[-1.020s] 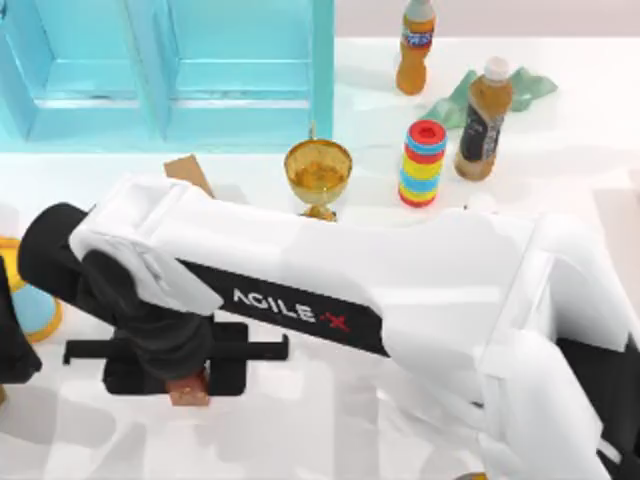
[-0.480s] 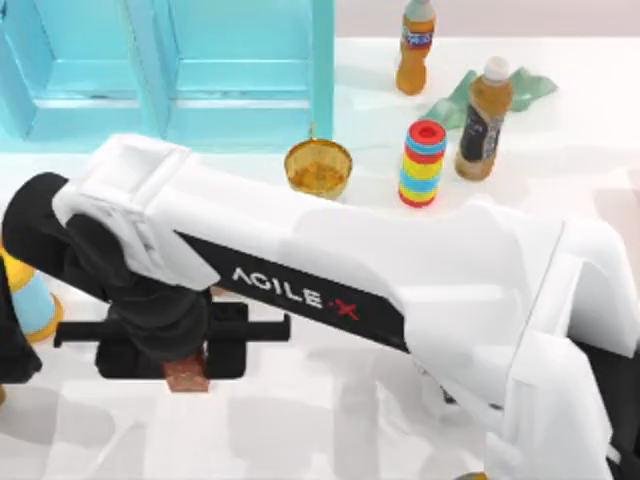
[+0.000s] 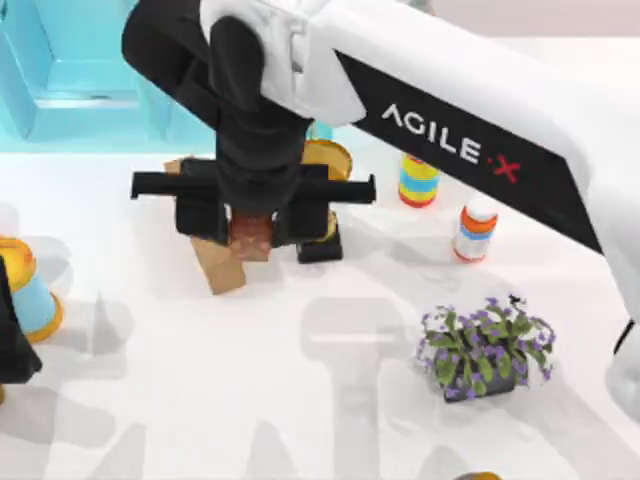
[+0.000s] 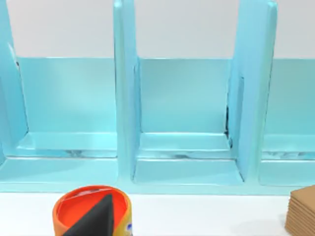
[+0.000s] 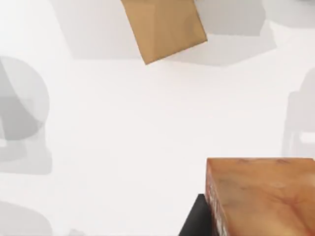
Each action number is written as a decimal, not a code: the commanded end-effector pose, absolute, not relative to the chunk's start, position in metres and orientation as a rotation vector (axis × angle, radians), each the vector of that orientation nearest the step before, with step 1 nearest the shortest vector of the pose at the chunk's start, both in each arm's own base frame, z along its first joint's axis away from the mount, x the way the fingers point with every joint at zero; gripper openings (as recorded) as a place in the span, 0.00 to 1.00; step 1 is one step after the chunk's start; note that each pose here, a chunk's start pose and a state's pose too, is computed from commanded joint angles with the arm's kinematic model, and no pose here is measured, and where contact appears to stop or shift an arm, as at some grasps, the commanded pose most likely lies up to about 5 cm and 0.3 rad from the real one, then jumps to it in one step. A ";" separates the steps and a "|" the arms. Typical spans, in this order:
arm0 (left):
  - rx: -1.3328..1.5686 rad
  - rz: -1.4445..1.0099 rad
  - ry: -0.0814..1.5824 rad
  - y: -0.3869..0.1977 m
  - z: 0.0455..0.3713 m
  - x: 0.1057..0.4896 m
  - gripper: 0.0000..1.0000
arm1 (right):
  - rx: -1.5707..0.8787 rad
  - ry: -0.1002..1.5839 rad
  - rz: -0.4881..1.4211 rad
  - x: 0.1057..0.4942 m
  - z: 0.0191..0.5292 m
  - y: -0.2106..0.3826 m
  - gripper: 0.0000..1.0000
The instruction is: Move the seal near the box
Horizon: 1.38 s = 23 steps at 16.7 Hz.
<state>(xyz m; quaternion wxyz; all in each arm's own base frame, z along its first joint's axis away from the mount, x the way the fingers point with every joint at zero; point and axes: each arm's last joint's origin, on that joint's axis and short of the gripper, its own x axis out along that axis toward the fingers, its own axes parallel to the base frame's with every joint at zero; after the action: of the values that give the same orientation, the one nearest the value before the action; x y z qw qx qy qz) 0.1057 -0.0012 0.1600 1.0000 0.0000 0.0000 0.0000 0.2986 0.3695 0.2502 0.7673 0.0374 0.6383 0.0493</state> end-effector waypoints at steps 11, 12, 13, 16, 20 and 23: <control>0.000 0.000 0.000 -0.001 0.160 0.106 1.00 | 0.015 1.408 0.023 0.392 0.277 0.093 0.00; 0.000 0.000 0.000 -0.001 0.160 0.106 1.00 | 0.012 1.426 0.014 0.392 0.273 0.074 0.00; 0.000 0.000 0.000 -0.001 0.160 0.106 1.00 | 0.011 1.442 0.006 0.391 0.269 0.059 0.00; 0.000 0.000 0.000 -0.001 0.160 0.106 1.00 | 0.011 1.471 -0.004 0.388 0.263 0.034 0.00; 0.000 0.000 0.000 -0.001 0.160 0.106 1.00 | 0.009 1.475 -0.005 0.389 0.261 0.035 0.00; 0.000 0.000 0.000 -0.001 0.160 0.106 1.00 | 0.013 1.463 -0.002 0.390 0.257 0.037 0.00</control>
<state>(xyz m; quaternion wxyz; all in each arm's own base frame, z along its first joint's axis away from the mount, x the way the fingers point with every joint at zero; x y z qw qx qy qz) 0.1057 -0.0012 0.1600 1.0000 0.0000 0.0000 0.0000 0.3896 0.0374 0.2569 0.7443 0.0061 0.6678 -0.0011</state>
